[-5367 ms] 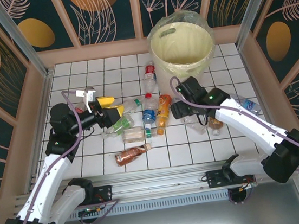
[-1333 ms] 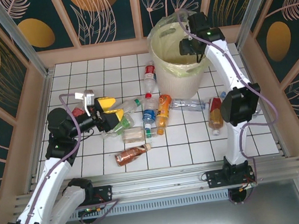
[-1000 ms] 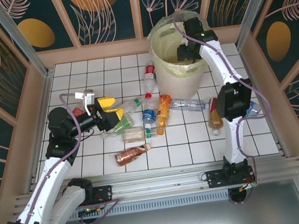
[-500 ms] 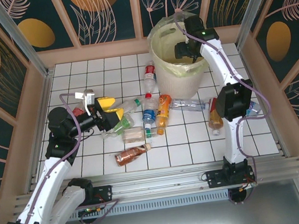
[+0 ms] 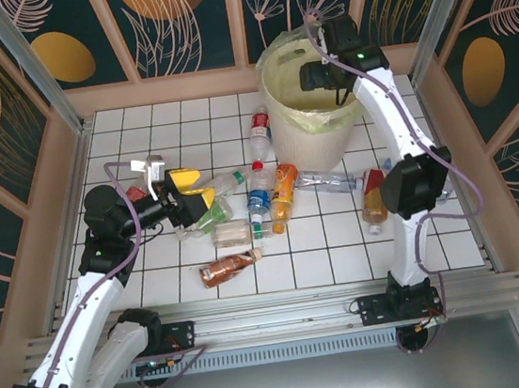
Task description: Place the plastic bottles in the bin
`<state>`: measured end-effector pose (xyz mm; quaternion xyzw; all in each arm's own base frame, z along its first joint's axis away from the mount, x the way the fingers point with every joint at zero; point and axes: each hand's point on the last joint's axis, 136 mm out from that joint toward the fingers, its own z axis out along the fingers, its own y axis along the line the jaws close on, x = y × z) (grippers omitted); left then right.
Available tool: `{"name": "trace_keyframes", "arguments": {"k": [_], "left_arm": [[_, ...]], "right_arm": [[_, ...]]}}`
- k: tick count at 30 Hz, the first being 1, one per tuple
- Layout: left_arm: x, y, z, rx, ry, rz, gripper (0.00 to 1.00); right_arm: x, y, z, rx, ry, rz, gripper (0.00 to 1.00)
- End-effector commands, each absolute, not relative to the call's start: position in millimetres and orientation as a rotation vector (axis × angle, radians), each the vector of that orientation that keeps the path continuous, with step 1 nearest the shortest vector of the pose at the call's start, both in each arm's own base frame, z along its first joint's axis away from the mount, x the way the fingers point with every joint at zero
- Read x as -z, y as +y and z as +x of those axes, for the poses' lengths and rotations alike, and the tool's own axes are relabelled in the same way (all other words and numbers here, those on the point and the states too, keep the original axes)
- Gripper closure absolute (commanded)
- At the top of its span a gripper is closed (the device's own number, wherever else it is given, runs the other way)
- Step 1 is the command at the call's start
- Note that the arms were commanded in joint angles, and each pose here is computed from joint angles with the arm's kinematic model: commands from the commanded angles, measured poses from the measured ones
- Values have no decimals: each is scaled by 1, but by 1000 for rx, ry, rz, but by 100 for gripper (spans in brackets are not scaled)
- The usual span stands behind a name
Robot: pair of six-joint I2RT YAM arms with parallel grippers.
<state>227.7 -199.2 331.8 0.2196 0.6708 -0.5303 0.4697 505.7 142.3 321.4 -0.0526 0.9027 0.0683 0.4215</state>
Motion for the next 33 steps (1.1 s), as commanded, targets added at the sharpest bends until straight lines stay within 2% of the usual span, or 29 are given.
{"name": "trace_keyframes", "arguments": {"k": [1, 6, 15, 23, 29, 33], "left_arm": [[-348, -199, 224, 1274, 1588, 571, 1], [-349, -199, 224, 1272, 1586, 571, 1], [-350, -200, 222, 1281, 1582, 584, 1], [-345, -202, 224, 1299, 1616, 582, 1], [-344, -203, 232, 1325, 1636, 541, 1], [-351, -208, 237, 1346, 1620, 522, 1]], "right_arm": [[-379, 159, 487, -184, 2070, -184, 18], [-404, 185, 443, -224, 1970, -252, 18], [-392, 217, 356, -437, 1952, -279, 20], [-335, 205, 301, -587, 2109, -162, 21], [-268, 156, 281, -369, 2310, 4, 20], [-231, 135, 275, -335, 2384, 104, 20]]}}
